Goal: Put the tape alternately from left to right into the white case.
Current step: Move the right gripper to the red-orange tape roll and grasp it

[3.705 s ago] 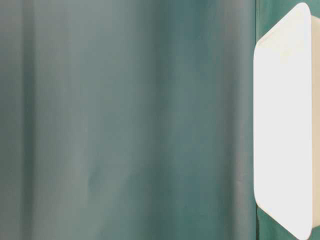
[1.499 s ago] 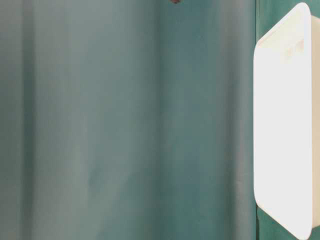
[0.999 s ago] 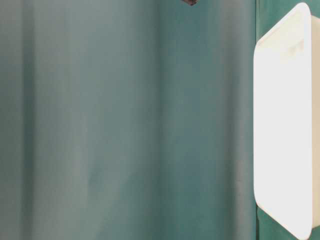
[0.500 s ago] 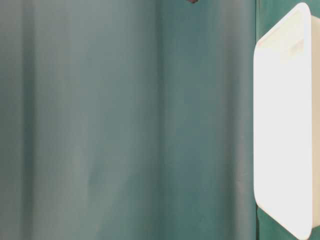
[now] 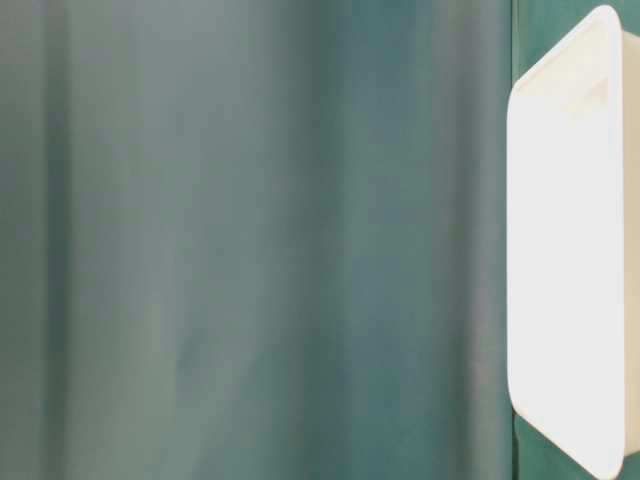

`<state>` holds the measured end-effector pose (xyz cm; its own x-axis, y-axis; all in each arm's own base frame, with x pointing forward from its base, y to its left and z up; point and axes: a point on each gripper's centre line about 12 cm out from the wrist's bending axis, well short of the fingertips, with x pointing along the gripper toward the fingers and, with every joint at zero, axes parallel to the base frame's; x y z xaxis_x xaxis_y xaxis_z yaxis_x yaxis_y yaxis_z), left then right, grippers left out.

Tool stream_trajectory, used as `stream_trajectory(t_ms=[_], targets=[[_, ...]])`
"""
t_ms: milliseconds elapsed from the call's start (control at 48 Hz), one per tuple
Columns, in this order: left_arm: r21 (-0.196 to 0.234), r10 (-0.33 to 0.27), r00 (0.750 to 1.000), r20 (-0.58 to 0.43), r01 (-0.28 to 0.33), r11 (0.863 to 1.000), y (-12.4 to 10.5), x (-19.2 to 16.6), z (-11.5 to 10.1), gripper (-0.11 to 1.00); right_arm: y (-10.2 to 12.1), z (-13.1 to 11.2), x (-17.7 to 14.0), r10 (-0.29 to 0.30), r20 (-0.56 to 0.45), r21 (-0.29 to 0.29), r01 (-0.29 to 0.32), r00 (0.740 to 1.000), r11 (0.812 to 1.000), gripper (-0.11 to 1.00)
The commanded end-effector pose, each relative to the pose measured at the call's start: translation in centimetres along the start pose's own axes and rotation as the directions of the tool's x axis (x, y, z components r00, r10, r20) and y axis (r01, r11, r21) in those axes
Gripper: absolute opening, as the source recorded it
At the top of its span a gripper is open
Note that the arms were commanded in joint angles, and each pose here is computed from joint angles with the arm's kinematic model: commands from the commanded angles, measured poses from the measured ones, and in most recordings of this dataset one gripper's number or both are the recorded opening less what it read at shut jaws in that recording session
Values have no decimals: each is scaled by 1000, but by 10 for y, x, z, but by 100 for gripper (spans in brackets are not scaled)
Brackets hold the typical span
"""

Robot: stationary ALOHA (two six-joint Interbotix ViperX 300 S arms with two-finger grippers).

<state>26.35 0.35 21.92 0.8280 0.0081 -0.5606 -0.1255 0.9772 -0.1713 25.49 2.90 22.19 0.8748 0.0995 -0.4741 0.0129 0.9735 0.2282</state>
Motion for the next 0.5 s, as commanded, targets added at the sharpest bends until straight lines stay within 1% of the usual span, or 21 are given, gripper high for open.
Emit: stream_trajectory(t_ms=[0, 187, 479], targets=[[-2, -4, 1000, 24, 4, 1000, -1, -2, 8, 64, 3, 7, 2, 7, 17, -1, -7, 1000, 1000, 81], [-1, -3, 1000, 21, 3, 1000, -1, -1, 7, 64, 3, 5, 8, 5, -1, 0, -5, 1000, 1000, 81], [-2, -1, 1000, 14, 1, 1000, 0, -1, 4, 64, 11, -1, 26, 14, -79, -15, -15, 997, 1000, 81]])
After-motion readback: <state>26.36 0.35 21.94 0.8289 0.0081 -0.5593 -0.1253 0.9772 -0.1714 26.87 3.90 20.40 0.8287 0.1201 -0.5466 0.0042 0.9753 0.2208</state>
